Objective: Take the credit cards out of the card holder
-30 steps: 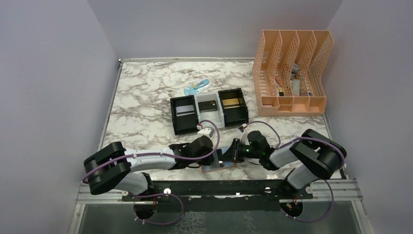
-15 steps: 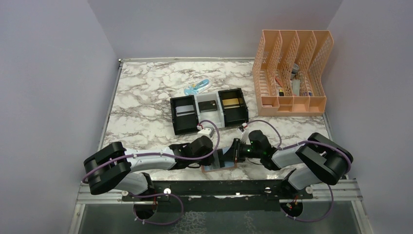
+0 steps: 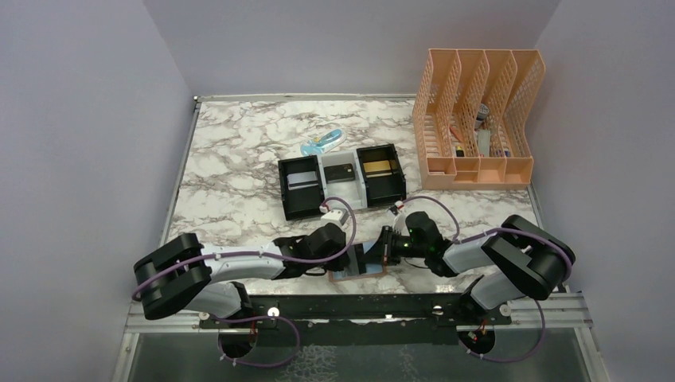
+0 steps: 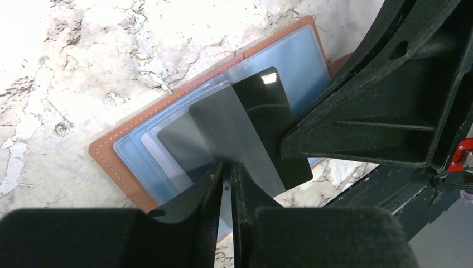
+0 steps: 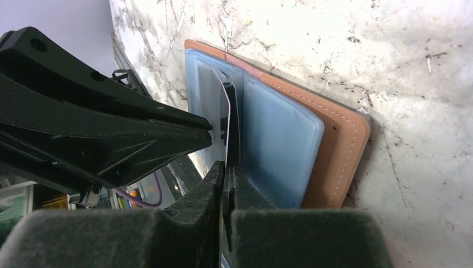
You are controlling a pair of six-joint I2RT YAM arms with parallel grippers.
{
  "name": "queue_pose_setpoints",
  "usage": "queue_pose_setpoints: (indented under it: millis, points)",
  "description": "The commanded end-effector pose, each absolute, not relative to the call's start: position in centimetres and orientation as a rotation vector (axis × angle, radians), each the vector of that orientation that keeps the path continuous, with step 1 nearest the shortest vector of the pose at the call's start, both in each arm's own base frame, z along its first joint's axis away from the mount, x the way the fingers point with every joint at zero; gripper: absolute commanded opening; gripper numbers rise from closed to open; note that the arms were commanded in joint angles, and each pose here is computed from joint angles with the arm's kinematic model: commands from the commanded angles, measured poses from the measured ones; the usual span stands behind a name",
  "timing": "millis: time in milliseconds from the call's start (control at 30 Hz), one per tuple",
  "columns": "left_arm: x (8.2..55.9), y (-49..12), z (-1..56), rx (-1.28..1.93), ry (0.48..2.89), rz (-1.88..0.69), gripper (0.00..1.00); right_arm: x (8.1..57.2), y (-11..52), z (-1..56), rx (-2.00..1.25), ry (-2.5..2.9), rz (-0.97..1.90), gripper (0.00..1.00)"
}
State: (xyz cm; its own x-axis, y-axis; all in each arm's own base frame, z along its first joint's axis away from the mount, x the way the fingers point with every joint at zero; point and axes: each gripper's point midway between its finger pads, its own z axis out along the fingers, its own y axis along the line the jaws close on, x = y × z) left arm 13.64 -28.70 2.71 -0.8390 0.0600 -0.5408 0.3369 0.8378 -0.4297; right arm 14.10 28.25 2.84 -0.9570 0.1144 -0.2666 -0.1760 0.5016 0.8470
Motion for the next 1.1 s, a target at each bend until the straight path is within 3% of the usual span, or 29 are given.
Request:
queue_pose_setpoints:
  millis: [0, 367, 533, 700, 800, 933, 1067]
  points:
    - [12.0, -25.7, 0.3, 0.305, 2.574, -0.617, 0.15, 14.5, 28.5, 3.7, -0.052, 2.425, 1.455, 0.01]
    - [12.5, -26.3, 1.0, 0.299, 2.546, -0.637, 0.15, 14.2, 28.4, 4.0, -0.106, 2.424, 1.446, 0.02]
    - [12.5, -26.7, 1.0, 0.325, 2.556, -0.629, 0.15, 14.2, 28.3, 3.9, -0.086, 2.427, 1.45, 0.18]
    - [12.2, -26.9, 0.8, 0.344, 2.571, -0.634, 0.15, 14.9, 28.7, 3.9, -0.082, 2.422, 1.442, 0.2]
    - [12.2, -26.8, 0.8, 0.34, 2.572, -0.633, 0.15, 15.2, 29.0, 3.9, -0.071, 2.422, 1.444, 0.17]
    - [12.3, -26.8, 0.8, 0.34, 2.57, -0.631, 0.15, 15.4, 29.0, 3.4, -0.054, 2.443, 1.427, 0.01]
    - [12.3, -26.5, 0.7, 0.339, 2.572, -0.618, 0.15, 15.5, 28.4, 2.8, -0.052, 2.469, 1.373, 0.01]
